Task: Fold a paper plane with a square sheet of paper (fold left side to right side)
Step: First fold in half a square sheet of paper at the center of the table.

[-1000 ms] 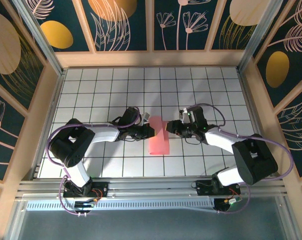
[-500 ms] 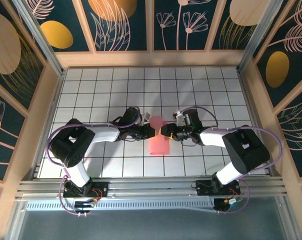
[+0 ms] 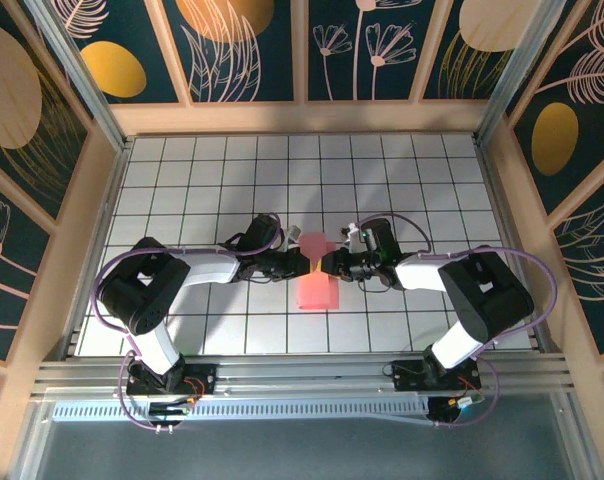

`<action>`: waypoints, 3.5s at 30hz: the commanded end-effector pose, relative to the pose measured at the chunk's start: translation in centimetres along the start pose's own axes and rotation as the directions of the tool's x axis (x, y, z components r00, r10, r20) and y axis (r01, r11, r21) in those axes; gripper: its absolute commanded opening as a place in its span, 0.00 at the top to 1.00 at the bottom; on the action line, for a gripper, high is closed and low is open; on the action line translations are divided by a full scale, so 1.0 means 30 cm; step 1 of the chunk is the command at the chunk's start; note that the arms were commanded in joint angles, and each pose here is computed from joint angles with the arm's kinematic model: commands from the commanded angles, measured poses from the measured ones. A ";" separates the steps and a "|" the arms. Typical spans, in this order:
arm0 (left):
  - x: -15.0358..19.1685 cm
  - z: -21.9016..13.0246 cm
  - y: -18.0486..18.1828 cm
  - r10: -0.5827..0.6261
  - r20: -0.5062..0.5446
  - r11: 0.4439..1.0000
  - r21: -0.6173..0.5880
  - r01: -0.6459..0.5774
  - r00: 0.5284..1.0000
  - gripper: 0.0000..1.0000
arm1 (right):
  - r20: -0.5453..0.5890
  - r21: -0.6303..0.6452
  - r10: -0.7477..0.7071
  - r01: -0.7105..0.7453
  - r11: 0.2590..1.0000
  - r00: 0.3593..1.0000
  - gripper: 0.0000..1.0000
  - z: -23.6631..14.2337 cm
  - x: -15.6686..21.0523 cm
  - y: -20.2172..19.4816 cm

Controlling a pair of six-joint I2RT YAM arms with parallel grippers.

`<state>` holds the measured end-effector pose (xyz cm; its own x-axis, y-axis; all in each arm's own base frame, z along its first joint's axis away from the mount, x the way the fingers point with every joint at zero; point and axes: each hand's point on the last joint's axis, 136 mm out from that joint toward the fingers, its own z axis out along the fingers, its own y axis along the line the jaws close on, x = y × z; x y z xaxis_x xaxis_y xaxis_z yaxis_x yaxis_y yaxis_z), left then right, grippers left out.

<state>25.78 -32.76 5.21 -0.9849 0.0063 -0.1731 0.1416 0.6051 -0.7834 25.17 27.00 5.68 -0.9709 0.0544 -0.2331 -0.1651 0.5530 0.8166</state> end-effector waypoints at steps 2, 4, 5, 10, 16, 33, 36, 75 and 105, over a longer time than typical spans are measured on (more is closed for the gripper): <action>-0.007 0.005 -0.026 0.020 -0.009 1.000 0.010 -0.019 1.000 1.00 | 0.002 0.017 -0.018 0.018 1.000 1.000 0.83 0.004 -0.011 0.006; -0.009 0.002 -0.028 0.021 -0.005 1.000 0.010 -0.021 1.000 0.99 | 0.002 0.028 -0.014 0.014 1.000 1.000 0.88 0.005 -0.011 -0.001; -0.010 0.001 -0.029 0.022 -0.004 1.000 0.009 -0.022 1.000 0.97 | 0.001 0.034 -0.011 0.011 0.999 1.000 0.90 0.005 -0.009 -0.006; -0.019 -0.013 -0.037 0.026 0.013 1.000 0.000 -0.026 1.000 0.89 | 0.002 0.063 -0.003 0.003 0.998 1.000 0.96 0.004 -0.007 -0.025; -0.043 -0.059 -0.058 0.052 0.070 0.998 -0.025 -0.050 0.996 0.78 | 0.002 0.096 0.006 -0.006 0.995 1.000 0.98 0.003 -0.005 -0.046; -0.062 -0.095 0.023 0.048 0.132 0.984 -0.174 -0.025 0.990 0.50 | -0.003 0.124 0.038 -0.037 0.992 0.999 0.98 0.015 -0.001 -0.076; -0.053 -0.076 0.035 0.035 0.110 0.985 -0.173 -0.016 0.993 0.49 | -0.003 0.128 0.038 -0.038 0.991 0.999 0.99 0.015 -0.001 -0.077; 0.025 0.031 0.186 -0.023 -0.018 0.943 -0.334 0.016 1.000 0.64 | -0.013 0.143 0.049 -0.046 0.989 0.999 0.83 0.005 0.014 -0.084; 0.076 0.105 0.224 -0.025 -0.103 0.894 -0.448 -0.024 0.994 0.59 | 0.207 0.329 -0.007 -0.062 0.942 0.978 0.62 -0.275 -0.115 -0.136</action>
<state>27.02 -31.32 1.57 -0.9854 0.0168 -0.1693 0.0987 0.8672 -0.4881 27.80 18.46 7.49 -0.9179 0.2275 -0.3253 -0.0354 0.7693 0.6380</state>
